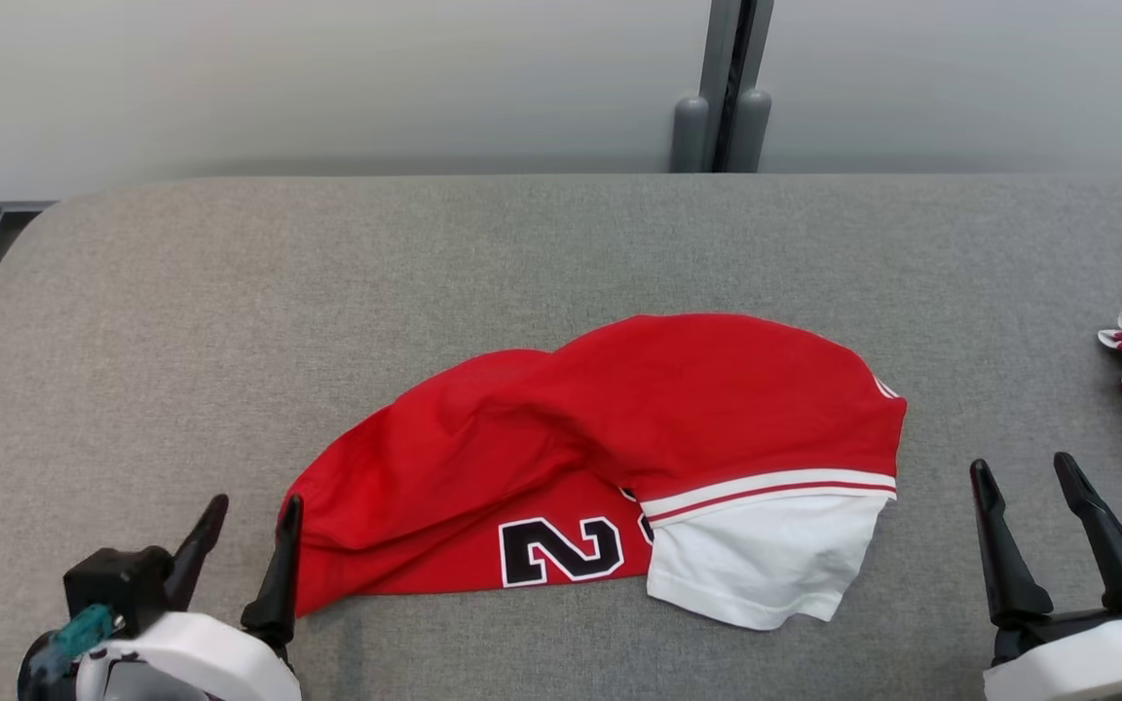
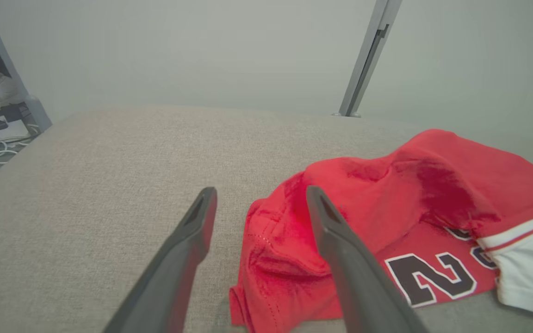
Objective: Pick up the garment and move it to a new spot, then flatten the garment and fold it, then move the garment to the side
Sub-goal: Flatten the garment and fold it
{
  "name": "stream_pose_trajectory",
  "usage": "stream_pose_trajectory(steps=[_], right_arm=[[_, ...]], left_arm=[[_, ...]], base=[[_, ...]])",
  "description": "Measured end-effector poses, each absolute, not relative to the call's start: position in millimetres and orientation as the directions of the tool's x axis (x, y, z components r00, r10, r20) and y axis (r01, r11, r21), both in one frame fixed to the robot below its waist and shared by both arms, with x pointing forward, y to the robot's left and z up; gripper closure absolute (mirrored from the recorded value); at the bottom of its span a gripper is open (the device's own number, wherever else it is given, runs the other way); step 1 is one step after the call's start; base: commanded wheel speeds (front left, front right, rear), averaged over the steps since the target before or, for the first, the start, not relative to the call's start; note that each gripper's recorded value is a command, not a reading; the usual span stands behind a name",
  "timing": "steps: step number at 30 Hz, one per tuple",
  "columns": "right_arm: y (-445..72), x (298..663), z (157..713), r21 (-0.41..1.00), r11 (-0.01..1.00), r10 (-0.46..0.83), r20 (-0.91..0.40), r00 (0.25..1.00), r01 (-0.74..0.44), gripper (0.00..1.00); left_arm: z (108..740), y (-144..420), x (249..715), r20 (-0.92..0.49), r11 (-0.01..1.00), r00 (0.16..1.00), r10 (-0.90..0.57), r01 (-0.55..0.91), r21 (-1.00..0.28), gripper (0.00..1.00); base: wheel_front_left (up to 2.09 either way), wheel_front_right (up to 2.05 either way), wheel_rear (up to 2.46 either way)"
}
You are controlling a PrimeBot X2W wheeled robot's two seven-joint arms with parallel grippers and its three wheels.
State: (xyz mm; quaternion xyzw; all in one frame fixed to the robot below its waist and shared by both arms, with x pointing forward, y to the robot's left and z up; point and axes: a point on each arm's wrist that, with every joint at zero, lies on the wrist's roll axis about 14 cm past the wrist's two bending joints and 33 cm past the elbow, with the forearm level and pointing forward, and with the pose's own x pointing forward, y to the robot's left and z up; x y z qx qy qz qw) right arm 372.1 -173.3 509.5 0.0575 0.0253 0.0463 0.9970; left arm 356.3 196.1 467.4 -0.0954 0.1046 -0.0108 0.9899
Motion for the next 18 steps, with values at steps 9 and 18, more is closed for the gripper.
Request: stream_pose_trajectory(steps=[9, 18], right_arm=[[-176, 377, 492, 0.126, 0.99, 0.084, -0.097, 0.992, -0.071, 0.0], [-179, 378, 484, 0.127, 0.99, 0.075, -0.119, 0.99, -0.06, 0.0]], left_arm=[[410, 192, 361, -0.421, 0.967, 0.901, -0.106, -0.005, -0.254, 0.0], [399, 185, 366, -0.454, 0.954, 0.878, -0.15, 0.008, -0.299, 1.0]], base=[[0.0, 0.0, 0.0], [0.0, 0.0, 0.0]])
